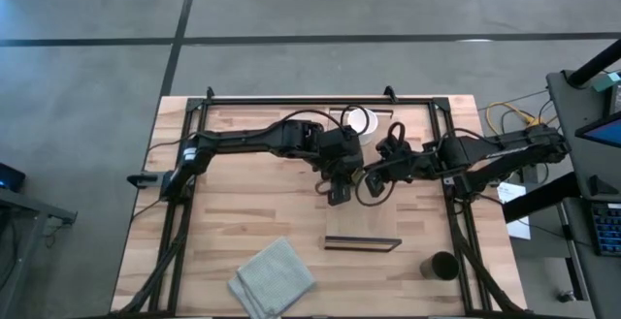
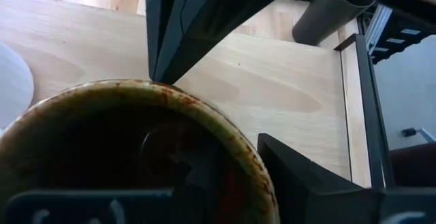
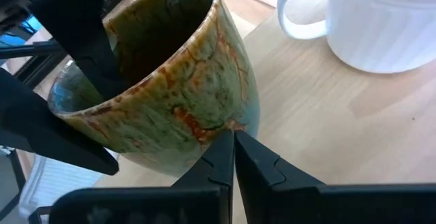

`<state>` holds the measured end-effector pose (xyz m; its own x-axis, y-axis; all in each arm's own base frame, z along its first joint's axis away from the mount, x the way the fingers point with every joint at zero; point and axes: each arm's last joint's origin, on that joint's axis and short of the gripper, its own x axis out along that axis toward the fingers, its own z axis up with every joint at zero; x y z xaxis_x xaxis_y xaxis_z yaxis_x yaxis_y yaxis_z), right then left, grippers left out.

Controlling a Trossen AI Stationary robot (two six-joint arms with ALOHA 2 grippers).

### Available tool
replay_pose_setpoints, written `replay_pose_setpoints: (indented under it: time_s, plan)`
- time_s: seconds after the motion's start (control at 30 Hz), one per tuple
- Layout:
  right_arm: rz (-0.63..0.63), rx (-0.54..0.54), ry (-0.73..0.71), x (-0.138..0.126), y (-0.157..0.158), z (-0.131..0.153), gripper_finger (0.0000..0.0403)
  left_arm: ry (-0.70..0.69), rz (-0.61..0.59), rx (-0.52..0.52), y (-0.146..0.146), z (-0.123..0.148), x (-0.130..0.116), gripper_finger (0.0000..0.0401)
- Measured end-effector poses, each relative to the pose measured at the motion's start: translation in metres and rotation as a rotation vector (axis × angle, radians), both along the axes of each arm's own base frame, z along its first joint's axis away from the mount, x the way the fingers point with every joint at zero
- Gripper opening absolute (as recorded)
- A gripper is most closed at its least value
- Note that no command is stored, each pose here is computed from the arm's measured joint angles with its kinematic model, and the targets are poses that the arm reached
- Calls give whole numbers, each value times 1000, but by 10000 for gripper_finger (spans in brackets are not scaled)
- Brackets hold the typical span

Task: Stack small to large cups/mugs on shelf
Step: Put the green and blue mug on the shelf

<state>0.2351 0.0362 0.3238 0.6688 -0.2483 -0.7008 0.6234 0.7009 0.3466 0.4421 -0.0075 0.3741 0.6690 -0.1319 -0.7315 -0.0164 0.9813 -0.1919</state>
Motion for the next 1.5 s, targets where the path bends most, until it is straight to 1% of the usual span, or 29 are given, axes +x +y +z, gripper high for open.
replay_pose_setpoints:
  time_s: [0.2,0.33,0.57,0.93,1.2,1.5]
  plan:
    - [-20,4,41,-4,0,-3,8,-50,3,1,0,4,3,82]
    - [-21,4,39,-6,-1,-2,8,-57,3,0,0,4,4,82]
    - [-51,17,83,-12,-1,-3,8,-97,-6,-3,-1,8,6,82]
    - [-44,17,79,-14,0,-2,8,-94,-8,-1,-1,7,6,82]
    - [-51,17,100,-21,-1,-1,8,-100,-25,-2,-9,8,6,82]
    - [-44,8,116,-28,-3,1,8,-117,-22,0,-9,9,7,82]
